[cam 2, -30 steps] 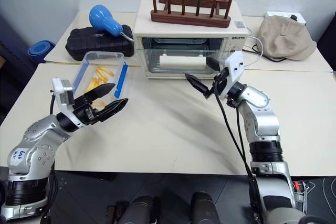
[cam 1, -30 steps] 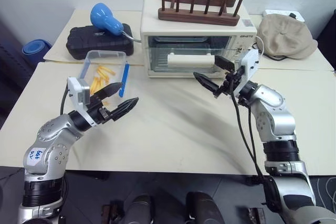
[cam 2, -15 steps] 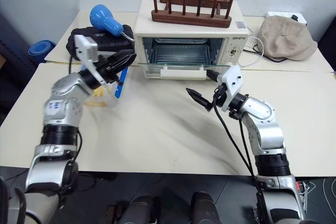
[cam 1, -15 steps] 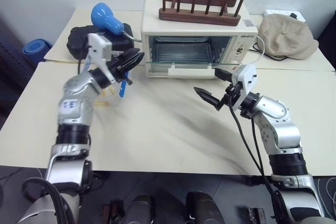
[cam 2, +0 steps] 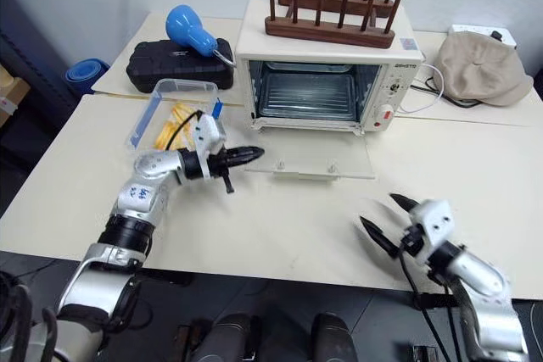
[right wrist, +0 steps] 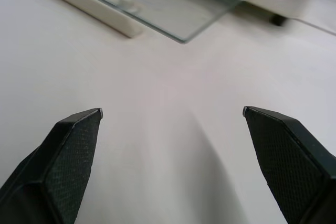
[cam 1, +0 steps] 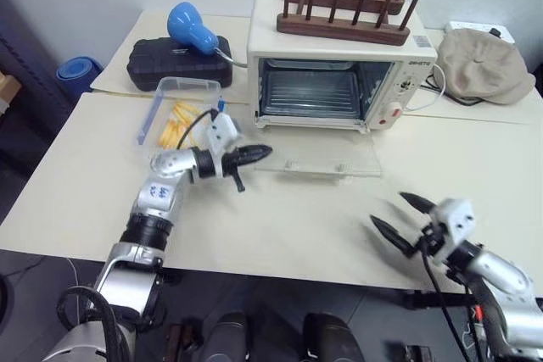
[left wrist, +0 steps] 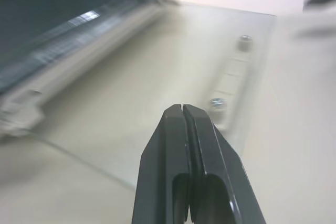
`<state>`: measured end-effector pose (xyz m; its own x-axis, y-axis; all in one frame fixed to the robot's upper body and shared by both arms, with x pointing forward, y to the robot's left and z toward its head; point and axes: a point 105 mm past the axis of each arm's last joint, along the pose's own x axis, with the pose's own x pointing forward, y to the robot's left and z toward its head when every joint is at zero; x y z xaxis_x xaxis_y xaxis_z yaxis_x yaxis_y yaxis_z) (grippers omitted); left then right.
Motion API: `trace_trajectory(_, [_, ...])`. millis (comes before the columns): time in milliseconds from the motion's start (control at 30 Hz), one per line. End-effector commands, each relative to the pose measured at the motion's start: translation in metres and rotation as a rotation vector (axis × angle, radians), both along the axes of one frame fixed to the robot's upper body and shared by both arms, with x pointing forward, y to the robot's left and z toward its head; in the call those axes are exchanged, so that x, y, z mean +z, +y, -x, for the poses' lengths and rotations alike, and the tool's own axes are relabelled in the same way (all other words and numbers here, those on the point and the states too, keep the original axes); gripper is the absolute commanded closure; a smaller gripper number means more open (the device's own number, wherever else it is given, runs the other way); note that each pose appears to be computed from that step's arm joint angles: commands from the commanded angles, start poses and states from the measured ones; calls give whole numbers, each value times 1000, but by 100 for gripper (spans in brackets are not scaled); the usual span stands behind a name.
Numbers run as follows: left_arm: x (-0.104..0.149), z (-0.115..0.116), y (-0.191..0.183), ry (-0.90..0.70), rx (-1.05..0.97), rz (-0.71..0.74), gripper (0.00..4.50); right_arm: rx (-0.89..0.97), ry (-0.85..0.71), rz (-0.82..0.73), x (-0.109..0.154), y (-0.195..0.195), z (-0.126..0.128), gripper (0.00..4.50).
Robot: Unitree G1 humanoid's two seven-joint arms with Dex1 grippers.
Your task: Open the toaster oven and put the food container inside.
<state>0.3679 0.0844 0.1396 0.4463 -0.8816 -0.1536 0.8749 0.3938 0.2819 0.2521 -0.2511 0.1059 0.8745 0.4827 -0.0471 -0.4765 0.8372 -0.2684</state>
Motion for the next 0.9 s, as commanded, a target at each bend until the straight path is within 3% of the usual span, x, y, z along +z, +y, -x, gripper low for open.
trace_trajectory(33, [6,7,-3,-63,11,-6,446,52,-139,-8,27,2,4,0])
trace_trajectory(100, [9,19,-4,-37,-6,73,446,97,-138,-30,29,7,4,0])
trace_trajectory(200, [26,36,13,-5,80,235,389,209,-177,-95,49,22,-5,0])
trace_trajectory(400, [38,70,93,94,391,402,216,360,-272,-134,72,55,-21,0])
trace_trajectory(500, [30,100,147,124,605,387,129,467,-310,-173,81,81,-24,0])
trace_trajectory(633, [20,139,187,170,834,413,22,563,-343,-169,85,102,-28,0])
trace_trajectory(733, [20,139,189,176,904,426,6,578,-350,-164,86,105,-33,0])
trace_trajectory(900, [25,99,191,348,1067,611,6,600,-334,-157,85,106,-37,0])
